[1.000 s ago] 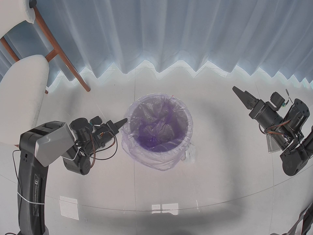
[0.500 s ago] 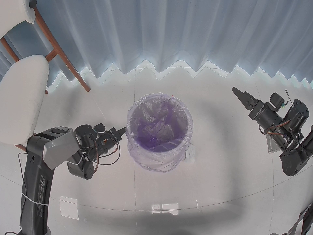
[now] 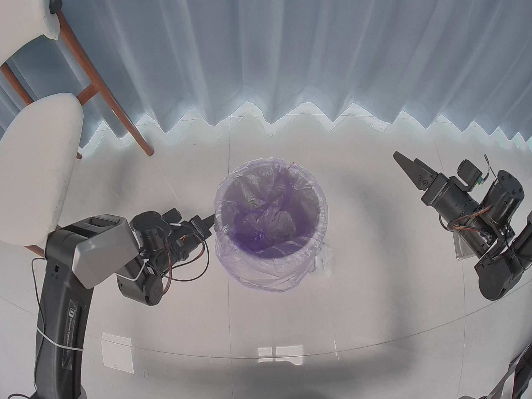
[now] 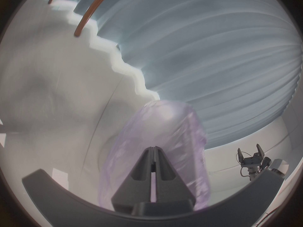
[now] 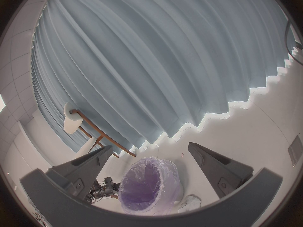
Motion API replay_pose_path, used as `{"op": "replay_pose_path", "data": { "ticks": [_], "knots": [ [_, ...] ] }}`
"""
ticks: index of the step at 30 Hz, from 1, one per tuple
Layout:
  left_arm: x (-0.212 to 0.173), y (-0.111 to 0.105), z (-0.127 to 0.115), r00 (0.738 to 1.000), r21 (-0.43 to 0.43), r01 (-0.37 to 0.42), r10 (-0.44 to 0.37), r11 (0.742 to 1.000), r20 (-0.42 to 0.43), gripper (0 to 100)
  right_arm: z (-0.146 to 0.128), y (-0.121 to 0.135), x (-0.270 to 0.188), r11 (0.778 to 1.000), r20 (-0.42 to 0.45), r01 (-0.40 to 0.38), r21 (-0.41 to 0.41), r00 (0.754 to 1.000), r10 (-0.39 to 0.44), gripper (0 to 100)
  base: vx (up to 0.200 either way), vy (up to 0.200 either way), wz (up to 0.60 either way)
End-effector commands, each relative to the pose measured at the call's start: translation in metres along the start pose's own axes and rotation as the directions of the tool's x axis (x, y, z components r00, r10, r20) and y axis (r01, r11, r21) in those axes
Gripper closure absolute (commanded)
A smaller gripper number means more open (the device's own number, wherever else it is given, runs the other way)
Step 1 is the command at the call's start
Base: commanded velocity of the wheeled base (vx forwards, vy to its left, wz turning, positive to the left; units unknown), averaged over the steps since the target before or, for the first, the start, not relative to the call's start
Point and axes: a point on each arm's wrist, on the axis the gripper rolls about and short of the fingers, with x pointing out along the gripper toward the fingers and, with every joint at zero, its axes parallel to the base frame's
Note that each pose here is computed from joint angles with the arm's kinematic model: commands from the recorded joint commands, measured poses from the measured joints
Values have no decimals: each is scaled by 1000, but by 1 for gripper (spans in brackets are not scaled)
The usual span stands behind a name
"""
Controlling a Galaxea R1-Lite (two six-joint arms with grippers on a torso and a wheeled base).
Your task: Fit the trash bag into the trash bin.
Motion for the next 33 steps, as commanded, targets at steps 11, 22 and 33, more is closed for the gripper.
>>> {"op": "replay_pose_path", "data": {
  "ticks": [11,22,33],
  "knots": [
    [-162,-219,73,962,275,252,-271,928,32,100,-15,2,-5,1000,-61,6,-27,998,-8,0,0,0,0],
    [-227,-257,79,916,384,384,-400,839,-43,100,-46,-6,-13,998,-186,57,-10,981,-57,0,0,0,0],
    [-228,-261,99,912,441,359,-409,822,18,100,-134,-45,10,937,-398,319,-140,849,-349,0,0,0,0]
  ]
}}
